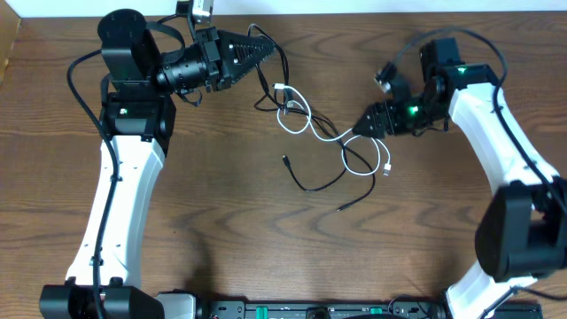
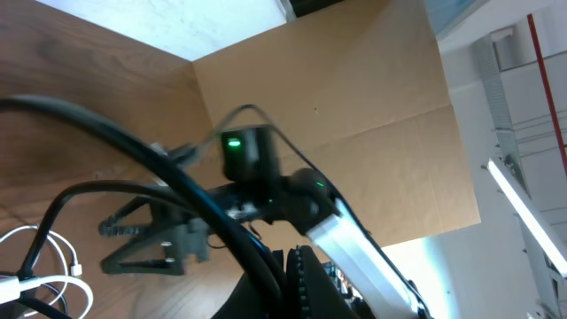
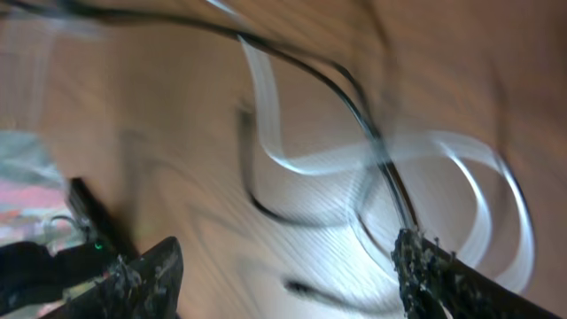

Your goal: Untangle cables

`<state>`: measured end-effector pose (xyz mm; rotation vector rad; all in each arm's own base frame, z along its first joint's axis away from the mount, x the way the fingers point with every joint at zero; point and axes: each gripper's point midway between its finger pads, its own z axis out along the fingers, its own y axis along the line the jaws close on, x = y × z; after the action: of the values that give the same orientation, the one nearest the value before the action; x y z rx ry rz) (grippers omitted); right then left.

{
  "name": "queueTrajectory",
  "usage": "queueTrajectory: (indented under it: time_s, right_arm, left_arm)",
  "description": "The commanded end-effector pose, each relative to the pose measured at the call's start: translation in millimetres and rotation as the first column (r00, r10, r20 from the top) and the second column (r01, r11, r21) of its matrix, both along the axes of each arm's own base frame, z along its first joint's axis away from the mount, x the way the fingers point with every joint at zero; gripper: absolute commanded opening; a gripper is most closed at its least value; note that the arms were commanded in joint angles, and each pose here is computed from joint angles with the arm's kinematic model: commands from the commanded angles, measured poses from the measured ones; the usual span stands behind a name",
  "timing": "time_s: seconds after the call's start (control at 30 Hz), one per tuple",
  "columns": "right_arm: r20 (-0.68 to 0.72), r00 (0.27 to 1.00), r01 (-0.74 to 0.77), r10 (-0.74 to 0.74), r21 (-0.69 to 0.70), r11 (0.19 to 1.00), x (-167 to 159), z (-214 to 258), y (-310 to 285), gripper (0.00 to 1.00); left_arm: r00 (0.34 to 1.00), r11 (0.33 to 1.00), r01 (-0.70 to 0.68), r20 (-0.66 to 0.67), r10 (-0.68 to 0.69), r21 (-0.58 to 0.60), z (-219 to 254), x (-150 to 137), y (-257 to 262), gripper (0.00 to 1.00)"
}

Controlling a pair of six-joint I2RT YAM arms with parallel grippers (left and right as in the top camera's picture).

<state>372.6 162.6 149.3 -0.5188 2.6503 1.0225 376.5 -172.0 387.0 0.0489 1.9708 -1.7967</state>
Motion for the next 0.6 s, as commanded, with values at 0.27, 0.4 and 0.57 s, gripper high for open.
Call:
queueTrajectory:
  time_s: [0.27, 0.4, 0.57]
  right_arm:
    - [0.309, 0.924, -0.308, 0.226, 0.253, 0.917, -6, 71, 111, 0.7]
    - [0.255, 0.951, -0.229, 0.172, 0.214, 0.95, 7, 51, 119, 0.47]
    - [0.099, 0.958, 0.275, -0.268, -0.072, 0.959, 51, 4, 62, 0.01]
  left_arm:
    - [0.999, 0.999, -0.038, 0.015, 0.038, -0.007, 11, 1, 3, 0.08]
    - [0.998, 0.998, -0.065, 0.021, 0.065, -0.004, 11, 5, 5, 0.08]
    - [0.976, 0.988, -0.143, 0.171, 0.131, 0.056, 9, 18, 11, 0.07]
